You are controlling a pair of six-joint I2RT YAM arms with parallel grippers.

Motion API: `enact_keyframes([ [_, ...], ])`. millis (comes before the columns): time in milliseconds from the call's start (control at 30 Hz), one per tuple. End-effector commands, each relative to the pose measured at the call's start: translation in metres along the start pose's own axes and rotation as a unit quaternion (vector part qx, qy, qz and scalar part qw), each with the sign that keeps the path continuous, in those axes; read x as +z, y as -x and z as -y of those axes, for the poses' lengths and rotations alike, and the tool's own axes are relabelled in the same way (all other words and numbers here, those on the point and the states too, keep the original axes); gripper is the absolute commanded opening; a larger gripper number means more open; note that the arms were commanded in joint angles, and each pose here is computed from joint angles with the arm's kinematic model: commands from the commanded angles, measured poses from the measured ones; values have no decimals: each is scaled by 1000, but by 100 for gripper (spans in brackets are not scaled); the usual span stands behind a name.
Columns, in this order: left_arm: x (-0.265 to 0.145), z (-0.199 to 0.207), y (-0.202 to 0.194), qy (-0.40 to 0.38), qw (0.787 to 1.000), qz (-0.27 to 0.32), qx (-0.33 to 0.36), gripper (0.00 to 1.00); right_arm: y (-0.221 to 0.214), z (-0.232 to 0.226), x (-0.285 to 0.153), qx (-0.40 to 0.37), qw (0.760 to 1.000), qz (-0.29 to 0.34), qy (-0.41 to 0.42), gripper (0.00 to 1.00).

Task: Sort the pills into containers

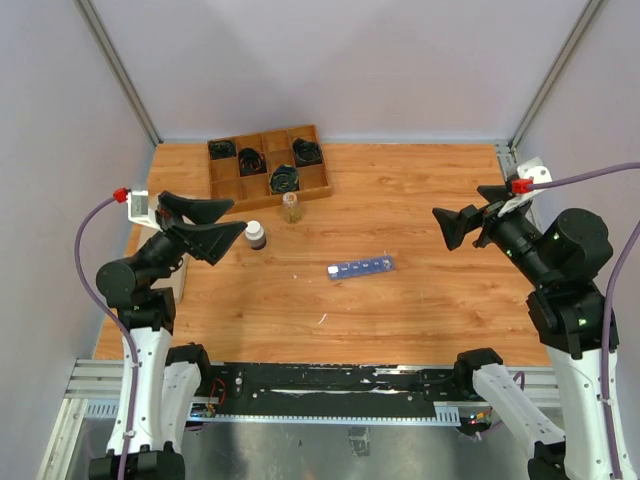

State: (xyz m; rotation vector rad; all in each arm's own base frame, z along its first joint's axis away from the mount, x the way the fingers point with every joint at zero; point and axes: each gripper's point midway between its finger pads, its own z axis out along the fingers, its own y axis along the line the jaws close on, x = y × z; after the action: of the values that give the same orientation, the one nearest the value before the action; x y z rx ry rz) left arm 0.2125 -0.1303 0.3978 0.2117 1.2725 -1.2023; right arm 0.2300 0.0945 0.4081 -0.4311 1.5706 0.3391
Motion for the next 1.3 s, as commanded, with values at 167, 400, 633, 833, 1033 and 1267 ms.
enact_keyframes([
  [167, -16, -27, -21, 50, 998, 29, 20, 99, -16, -12, 9, -8, 998, -24, 48, 99],
  [400, -14, -33, -42, 30, 999, -2, 39, 99, -52, -60, 21, -111, 964, -21, 240, 99],
  [633, 20, -24, -79, 31, 981, -10, 190, 99, -120, -112, 12, -222, 852, 39, 473, 99],
  [833, 26, -45, -116, 42, 968, -47, 245, 99, -168, -107, 31, -298, 814, 19, 498, 99],
  [1033, 42, -47, -203, -29, 917, -139, 373, 99, -217, -99, 45, -326, 794, -44, 511, 99],
  [1267, 36, -65, -269, -97, 885, -198, 411, 99, -250, -91, 53, -294, 784, -117, 534, 98],
])
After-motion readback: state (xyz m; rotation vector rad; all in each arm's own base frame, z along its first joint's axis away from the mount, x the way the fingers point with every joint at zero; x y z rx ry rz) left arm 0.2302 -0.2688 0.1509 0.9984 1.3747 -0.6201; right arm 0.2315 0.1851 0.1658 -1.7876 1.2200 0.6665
